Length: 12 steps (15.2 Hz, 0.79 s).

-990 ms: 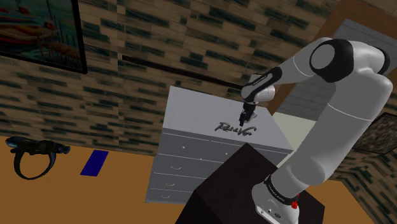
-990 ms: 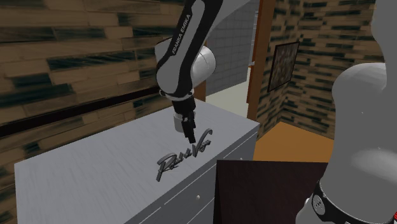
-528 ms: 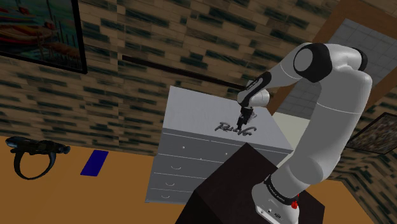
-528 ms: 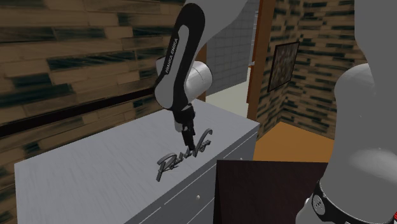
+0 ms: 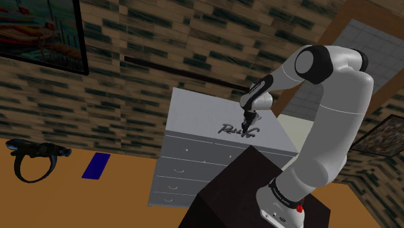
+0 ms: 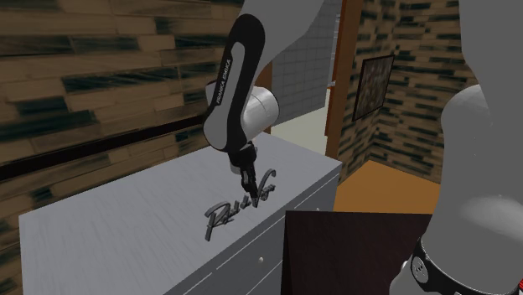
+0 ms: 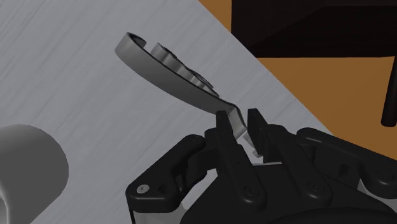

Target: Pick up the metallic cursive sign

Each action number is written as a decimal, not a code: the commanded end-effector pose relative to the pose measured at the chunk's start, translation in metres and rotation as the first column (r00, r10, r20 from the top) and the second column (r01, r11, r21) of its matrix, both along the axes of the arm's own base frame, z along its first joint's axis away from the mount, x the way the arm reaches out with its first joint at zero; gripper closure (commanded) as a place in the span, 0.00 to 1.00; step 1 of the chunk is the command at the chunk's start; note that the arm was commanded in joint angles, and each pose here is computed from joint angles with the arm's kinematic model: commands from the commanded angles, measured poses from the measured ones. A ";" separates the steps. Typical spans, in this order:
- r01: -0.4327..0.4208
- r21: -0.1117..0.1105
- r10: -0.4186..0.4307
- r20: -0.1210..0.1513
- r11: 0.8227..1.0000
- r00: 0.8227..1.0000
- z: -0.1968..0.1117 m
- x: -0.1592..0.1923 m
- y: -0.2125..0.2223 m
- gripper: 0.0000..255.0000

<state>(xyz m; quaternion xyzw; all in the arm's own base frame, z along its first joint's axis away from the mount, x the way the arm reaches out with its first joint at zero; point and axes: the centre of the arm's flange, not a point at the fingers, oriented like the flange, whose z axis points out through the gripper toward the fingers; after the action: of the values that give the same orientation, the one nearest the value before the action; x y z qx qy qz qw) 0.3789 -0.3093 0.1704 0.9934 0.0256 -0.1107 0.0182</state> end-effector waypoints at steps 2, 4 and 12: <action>0.001 -0.001 -0.001 0.000 1.000 1.000 -0.001 0.000 0.000 1.00; 0.001 -0.001 -0.001 0.000 1.000 1.000 0.000 -0.001 0.000 1.00; 0.001 -0.001 -0.001 0.000 1.000 1.000 0.036 -0.001 0.000 1.00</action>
<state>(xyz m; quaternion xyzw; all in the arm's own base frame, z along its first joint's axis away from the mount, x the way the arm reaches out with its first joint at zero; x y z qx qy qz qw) 0.3802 -0.3089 0.2010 0.9934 0.0252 -0.1106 0.0184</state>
